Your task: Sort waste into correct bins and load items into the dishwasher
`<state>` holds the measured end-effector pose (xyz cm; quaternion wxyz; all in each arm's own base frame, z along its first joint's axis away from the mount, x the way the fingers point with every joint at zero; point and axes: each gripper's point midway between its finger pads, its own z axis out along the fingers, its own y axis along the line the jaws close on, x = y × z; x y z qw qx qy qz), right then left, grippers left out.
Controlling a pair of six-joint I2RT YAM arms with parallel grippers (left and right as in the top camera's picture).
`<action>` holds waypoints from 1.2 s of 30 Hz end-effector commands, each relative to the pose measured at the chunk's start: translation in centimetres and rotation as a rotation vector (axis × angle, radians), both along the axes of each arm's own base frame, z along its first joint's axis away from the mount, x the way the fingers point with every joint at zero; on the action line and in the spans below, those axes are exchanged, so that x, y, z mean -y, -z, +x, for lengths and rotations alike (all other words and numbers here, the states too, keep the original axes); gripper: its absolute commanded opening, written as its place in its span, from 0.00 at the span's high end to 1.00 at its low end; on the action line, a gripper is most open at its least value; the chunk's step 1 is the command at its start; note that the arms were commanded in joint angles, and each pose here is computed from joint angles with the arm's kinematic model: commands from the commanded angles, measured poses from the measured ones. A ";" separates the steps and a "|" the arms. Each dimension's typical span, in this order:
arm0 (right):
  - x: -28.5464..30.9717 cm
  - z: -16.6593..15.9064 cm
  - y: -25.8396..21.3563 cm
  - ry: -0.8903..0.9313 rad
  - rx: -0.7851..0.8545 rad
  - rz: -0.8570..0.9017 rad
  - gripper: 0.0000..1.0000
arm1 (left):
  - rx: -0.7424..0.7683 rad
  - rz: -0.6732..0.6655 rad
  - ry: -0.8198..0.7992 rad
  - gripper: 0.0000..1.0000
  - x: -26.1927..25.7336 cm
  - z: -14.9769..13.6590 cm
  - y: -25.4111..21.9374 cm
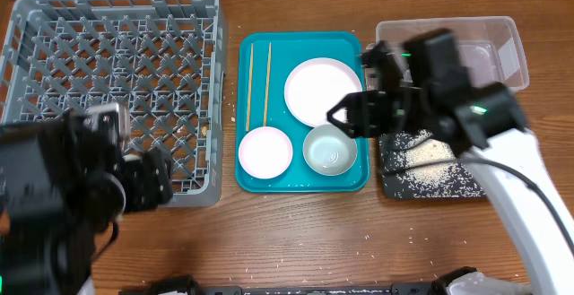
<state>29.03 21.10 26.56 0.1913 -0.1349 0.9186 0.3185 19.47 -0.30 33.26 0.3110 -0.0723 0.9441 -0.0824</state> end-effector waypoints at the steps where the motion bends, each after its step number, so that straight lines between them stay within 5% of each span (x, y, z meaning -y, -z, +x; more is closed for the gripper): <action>1: -1.9 1.9 2.9 0.017 0.009 -0.102 0.46 | 0.130 0.038 0.030 0.16 0.6 -2.5 -2.3; 2: -2.2 2.4 3.6 0.035 0.007 -0.121 0.46 | 0.145 0.041 0.030 0.00 0.7 -2.9 -2.6; 6: -4.2 3.4 5.2 0.031 0.030 -0.157 0.45 | 0.181 0.050 0.028 0.00 0.8 -3.9 -3.0; 14: -6.0 2.3 5.0 -0.034 0.001 -0.094 0.00 | 0.181 0.054 0.026 0.00 0.7 -4.0 -3.0; 21: -9.4 -2.1 2.6 -0.235 -0.154 0.152 0.00 | 0.181 0.054 0.026 0.00 0.7 -4.0 -3.0; 29: -6.6 -2.1 1.3 -0.271 -0.095 0.152 0.01 | 0.181 0.053 0.026 0.00 0.7 -4.0 -3.0; 36: 0.3 -3.3 -6.9 -0.230 0.281 0.153 0.00 | 0.181 0.053 0.026 0.00 0.7 -4.0 -3.0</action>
